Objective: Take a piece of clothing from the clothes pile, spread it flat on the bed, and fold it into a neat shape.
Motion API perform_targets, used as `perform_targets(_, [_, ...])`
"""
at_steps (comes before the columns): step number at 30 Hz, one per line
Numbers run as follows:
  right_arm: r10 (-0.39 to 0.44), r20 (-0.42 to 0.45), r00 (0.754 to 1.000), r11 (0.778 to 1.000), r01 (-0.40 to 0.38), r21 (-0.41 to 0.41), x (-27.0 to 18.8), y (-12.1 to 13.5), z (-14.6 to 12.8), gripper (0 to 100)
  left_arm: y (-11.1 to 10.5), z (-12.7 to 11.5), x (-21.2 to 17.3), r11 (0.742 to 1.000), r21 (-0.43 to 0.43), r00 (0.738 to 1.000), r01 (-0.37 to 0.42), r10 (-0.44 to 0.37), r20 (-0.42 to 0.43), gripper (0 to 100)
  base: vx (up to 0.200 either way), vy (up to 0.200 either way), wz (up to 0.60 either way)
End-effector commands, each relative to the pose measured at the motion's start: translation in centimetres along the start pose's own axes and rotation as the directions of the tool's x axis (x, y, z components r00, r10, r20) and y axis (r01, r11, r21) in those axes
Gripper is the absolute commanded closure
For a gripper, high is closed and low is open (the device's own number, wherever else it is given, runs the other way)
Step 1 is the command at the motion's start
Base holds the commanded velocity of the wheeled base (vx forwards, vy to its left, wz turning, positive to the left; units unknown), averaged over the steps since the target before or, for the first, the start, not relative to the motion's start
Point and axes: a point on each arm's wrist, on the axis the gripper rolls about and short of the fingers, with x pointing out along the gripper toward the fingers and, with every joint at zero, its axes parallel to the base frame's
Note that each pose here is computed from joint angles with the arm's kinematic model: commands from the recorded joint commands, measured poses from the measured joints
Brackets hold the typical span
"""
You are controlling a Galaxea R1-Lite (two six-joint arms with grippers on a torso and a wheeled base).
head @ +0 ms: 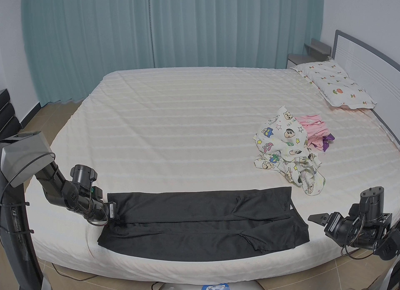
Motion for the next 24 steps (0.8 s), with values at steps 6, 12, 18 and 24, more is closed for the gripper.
perform_targets(6, [-0.013,-0.009,1.0,1.0,0.013,0.001,-0.2,-0.3,-0.3,0,0.1,0.3,-0.6,1.0,-0.004,1.0,-0.011,0.011,0.019,100,0.0,0.0,0.0])
perform_targets(12, [-0.013,-0.009,1.0,1.0,0.013,0.001,-0.2,-0.3,-0.3,0,0.8,0.9,-1.8,1.0,-0.018,0.998,-0.02,0.021,0.052,100,0.0,0.0,0.0])
perform_targets(18, [-0.014,-0.005,1.0,1.0,0.014,0.004,-0.2,-0.4,-0.2,0,2.3,1.0,-2.6,0.999,-0.023,0.998,-0.044,0.045,0.051,100,0.0,0.0,0.0])
perform_targets(24, [-0.011,-0.003,1.0,1.0,0.011,0.004,-0.3,-0.4,-0.2,0,2.9,1.3,-3.1,0.998,-0.038,0.996,-0.052,0.055,0.069,100,0.0,0.0,0.0])
